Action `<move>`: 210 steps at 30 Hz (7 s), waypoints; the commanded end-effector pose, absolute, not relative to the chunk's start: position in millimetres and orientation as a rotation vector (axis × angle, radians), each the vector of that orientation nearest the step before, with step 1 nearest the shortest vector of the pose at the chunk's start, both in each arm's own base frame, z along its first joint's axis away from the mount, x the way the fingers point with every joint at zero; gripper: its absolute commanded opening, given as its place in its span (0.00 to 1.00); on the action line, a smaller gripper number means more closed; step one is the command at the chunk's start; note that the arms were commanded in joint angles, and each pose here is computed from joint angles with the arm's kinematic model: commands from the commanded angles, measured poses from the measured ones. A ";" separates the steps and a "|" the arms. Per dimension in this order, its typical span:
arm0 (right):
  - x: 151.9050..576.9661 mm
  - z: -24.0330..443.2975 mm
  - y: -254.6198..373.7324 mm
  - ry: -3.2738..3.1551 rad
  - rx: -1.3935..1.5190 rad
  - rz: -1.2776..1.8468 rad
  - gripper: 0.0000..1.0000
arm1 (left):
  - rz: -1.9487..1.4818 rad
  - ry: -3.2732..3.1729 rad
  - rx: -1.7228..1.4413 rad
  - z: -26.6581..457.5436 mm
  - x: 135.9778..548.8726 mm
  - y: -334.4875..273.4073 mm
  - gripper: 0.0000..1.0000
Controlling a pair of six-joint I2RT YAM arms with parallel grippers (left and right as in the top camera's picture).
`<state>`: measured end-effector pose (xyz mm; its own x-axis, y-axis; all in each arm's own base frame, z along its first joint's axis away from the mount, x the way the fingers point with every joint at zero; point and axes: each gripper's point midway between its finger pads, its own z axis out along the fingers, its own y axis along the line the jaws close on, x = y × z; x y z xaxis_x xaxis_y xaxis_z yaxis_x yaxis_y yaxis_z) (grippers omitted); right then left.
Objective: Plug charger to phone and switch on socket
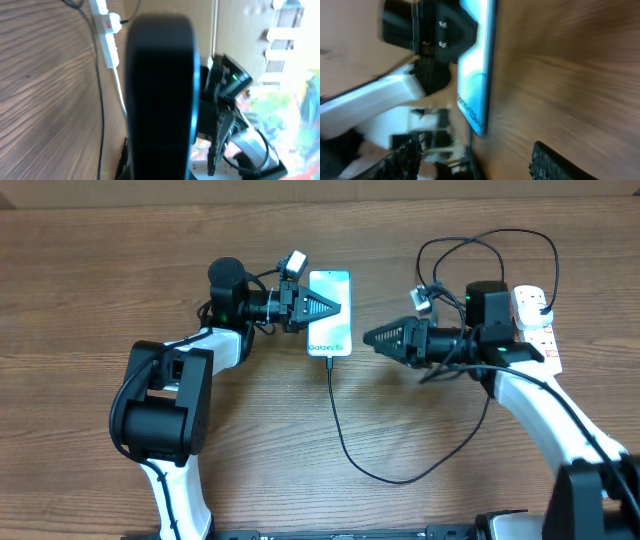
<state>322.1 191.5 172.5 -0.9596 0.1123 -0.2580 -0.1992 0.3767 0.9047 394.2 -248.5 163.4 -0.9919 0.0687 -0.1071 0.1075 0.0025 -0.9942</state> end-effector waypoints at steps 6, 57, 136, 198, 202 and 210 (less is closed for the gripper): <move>315.0 177.5 155.9 2.427 -0.118 1.117 0.71 | -2.059 2.317 0.063 115.5 396.4 -260.6 0.04; 298.9 186.7 144.7 2.449 -0.086 1.029 0.82 | -1.229 2.841 -0.340 -16.2 376.0 -219.6 0.48; 419.4 91.5 -227.0 2.183 0.937 0.313 0.04 | -0.682 2.691 0.115 136.6 400.4 -167.3 1.00; 425.5 18.8 -188.6 2.373 0.900 0.373 0.03 | -0.683 2.684 0.113 137.4 402.0 -167.4 1.00; 427.5 18.7 -183.6 2.380 0.887 0.378 0.04 | -0.683 2.684 0.114 137.3 401.8 -167.6 1.00; 427.0 14.4 -164.1 2.429 0.867 0.408 0.04 | -0.683 2.684 0.113 137.3 401.9 -167.4 1.00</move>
<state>420.1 -193.6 24.4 -0.6014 0.6793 -0.4204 0.5423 0.7336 0.4095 397.7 -169.1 132.0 -0.9355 -0.0042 -0.3533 0.1657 0.8779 -0.4493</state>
